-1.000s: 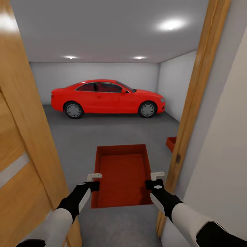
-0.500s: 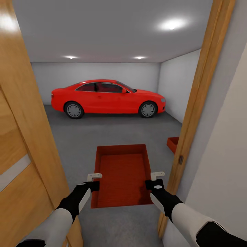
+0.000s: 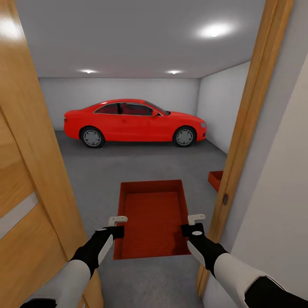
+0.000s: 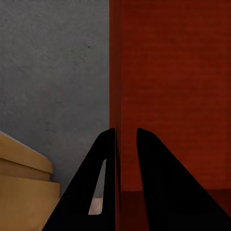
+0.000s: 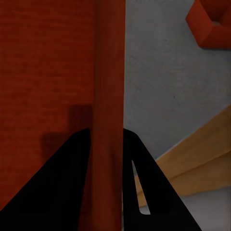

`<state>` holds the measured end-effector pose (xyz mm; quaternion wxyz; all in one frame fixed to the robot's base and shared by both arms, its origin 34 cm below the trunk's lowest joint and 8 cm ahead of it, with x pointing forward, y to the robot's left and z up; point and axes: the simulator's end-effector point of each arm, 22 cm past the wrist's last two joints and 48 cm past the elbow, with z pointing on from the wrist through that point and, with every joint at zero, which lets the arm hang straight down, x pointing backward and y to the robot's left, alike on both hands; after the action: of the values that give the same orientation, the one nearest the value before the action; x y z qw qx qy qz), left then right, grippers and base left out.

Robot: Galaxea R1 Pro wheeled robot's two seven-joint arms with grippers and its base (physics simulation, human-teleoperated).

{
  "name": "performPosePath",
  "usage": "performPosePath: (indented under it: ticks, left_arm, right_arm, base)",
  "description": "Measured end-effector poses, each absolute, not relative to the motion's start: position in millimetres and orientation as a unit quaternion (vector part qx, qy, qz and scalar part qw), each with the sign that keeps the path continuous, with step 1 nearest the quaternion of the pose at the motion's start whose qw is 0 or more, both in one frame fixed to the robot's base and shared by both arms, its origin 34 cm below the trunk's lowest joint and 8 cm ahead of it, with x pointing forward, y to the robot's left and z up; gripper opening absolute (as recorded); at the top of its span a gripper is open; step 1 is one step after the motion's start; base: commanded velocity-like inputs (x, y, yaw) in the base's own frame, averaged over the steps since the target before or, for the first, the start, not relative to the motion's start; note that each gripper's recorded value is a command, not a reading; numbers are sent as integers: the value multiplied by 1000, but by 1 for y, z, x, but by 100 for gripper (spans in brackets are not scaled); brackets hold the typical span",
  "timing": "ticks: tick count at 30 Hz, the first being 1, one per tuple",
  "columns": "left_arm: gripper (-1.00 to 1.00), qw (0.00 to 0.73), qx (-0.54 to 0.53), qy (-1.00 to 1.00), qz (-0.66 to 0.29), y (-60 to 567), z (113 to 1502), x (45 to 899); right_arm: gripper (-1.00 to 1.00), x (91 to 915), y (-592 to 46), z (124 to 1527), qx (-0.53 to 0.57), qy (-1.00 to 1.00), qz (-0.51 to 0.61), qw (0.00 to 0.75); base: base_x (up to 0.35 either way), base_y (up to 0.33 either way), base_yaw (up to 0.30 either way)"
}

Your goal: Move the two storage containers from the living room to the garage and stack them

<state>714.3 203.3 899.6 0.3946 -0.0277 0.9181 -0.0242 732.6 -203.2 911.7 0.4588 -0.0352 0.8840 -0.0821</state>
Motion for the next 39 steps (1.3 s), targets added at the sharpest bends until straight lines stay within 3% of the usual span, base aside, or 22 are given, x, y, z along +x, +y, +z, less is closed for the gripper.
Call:
performPosePath:
  ticks: [33, 39]
  left_arm:
    - [-100, 394, -29, 918, -22, 202, 900, 714]
    - [-100, 393, -29, 919, -23, 202, 899, 713]
  right_arm:
    - [-100, 732, -204, 911, -35, 884, -83, 458]
    - [-100, 731, -204, 911, -34, 885, -83, 458]
  base:
    - [0, 0, 0]
    - [188, 0, 0]
